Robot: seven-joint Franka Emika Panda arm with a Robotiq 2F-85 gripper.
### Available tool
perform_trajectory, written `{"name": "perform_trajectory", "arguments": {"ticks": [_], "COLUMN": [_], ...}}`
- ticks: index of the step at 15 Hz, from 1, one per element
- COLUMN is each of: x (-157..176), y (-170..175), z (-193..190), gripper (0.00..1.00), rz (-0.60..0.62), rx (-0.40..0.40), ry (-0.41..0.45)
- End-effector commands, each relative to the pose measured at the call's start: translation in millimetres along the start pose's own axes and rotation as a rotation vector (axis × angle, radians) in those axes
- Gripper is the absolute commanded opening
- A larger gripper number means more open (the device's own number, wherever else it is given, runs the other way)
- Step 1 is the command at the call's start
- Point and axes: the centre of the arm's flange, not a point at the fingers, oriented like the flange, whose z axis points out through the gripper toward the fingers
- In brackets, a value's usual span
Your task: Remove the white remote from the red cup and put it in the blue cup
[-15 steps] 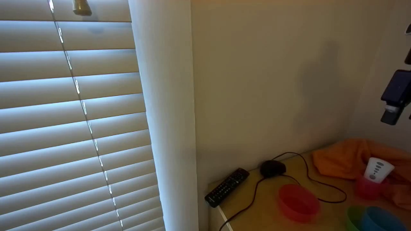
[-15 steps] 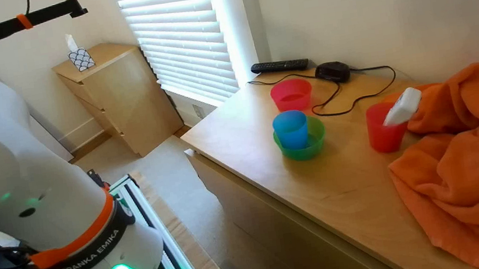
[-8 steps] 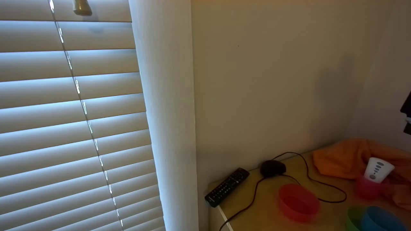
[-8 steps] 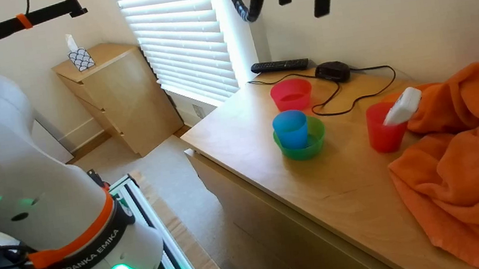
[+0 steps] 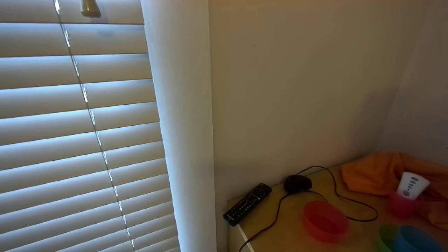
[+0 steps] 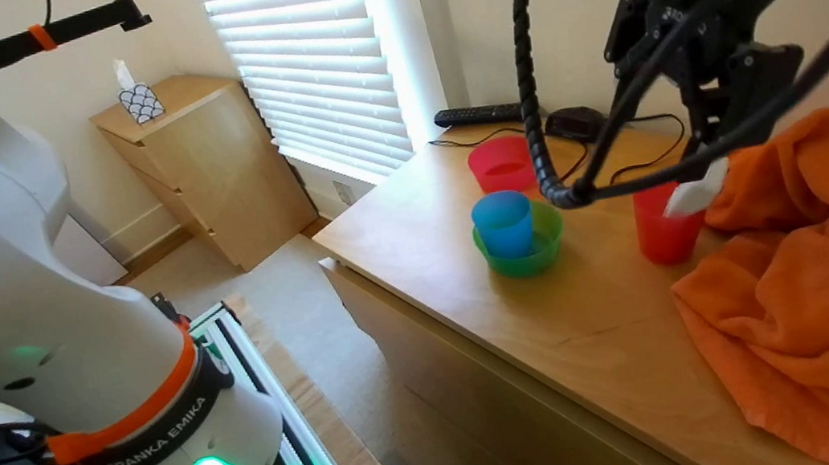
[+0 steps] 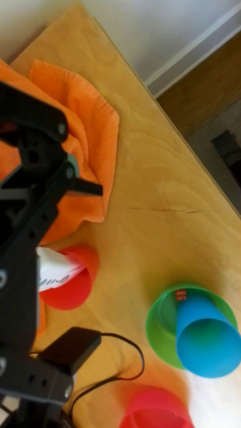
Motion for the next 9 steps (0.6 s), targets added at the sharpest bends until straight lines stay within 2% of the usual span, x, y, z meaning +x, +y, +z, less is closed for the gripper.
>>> {"name": "perform_trajectory", "arguments": {"ticks": [1, 2, 4, 5, 8, 9], "x": [44, 55, 71, 45, 52, 55], "y": [8, 5, 3, -2, -5, -4], "z": [22, 24, 24, 30, 33, 31], "gripper": [1.00, 1.00, 1.00, 1.00, 1.00, 1.00], "rz": [-0.081, -0.130, -0.188, -0.140, -0.150, -0.139], "rx": [-0.013, -0.043, -0.028, -0.040, -0.046, -0.026], "ry": [-0.057, -0.066, -0.066, -0.045, -0.049, -0.048]}}
